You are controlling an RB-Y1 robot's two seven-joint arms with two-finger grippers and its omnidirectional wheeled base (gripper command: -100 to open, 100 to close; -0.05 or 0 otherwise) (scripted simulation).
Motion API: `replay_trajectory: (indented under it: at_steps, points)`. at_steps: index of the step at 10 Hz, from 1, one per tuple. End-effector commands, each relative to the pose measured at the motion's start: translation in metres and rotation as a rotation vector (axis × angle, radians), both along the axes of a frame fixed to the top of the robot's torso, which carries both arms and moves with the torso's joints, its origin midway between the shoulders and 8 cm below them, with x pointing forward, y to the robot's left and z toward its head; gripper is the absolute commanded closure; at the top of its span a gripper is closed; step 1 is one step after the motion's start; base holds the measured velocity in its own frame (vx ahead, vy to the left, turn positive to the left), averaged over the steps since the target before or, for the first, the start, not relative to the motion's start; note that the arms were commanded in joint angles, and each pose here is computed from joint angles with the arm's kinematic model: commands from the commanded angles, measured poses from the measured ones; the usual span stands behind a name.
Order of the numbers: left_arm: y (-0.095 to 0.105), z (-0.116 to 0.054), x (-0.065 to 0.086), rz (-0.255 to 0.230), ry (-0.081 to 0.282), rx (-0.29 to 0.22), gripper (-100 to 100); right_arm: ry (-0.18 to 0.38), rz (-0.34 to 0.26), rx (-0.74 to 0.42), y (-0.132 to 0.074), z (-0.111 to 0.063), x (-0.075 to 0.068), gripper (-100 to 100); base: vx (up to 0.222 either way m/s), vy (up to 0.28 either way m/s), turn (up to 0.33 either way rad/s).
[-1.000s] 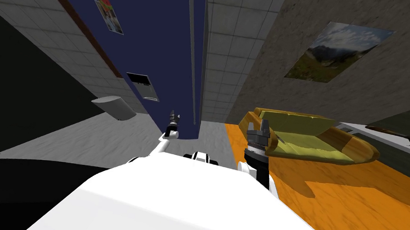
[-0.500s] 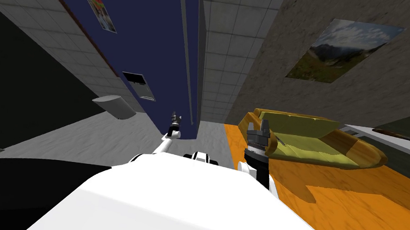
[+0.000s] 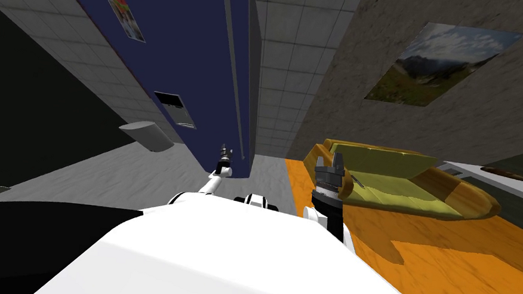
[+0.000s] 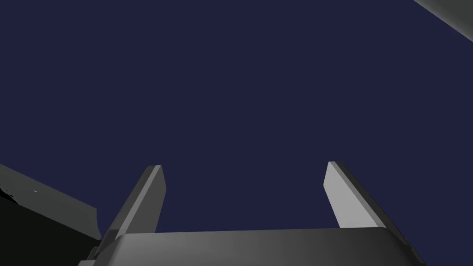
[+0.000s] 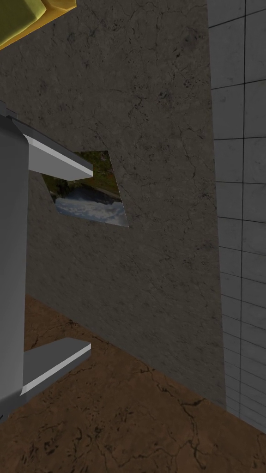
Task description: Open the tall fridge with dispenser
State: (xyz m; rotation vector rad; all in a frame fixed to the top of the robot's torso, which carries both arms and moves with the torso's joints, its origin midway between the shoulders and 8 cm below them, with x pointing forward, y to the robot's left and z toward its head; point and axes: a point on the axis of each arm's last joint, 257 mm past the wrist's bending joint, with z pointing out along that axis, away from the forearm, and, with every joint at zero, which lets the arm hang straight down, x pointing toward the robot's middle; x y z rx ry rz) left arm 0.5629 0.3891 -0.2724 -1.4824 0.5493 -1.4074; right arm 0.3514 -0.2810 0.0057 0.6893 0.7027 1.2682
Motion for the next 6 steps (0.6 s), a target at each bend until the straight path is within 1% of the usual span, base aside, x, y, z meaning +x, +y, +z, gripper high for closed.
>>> replay_trajectory:
  at_steps: [1,2,3,4,6]
  points:
    - [-0.005,-0.009,0.006,0.004,0.012,-0.036,-100,0.0,0.0,0.0,0.0,0.0,0.0,0,0.053,-0.102,0.046]
    - [-0.005,-0.019,0.003,0.005,0.035,-0.04,-100,0.0,0.0,0.0,0.0,0.0,0.0,0,0.036,-0.105,0.021]
    - [-0.005,-0.019,0.003,0.005,0.035,-0.041,-100,0.0,0.0,0.0,0.0,0.0,0.0,0,0.001,-0.06,-0.004]
    - [-0.008,-0.026,0.006,0.008,0.048,-0.062,-100,0.0,0.0,0.0,0.0,0.0,0.0,0,0.01,-0.067,0.04]
    - [-0.012,-0.037,0.011,0.014,0.069,-0.098,-100,0.0,0.0,0.0,0.0,0.0,0.0,0,0.047,-0.146,0.066]
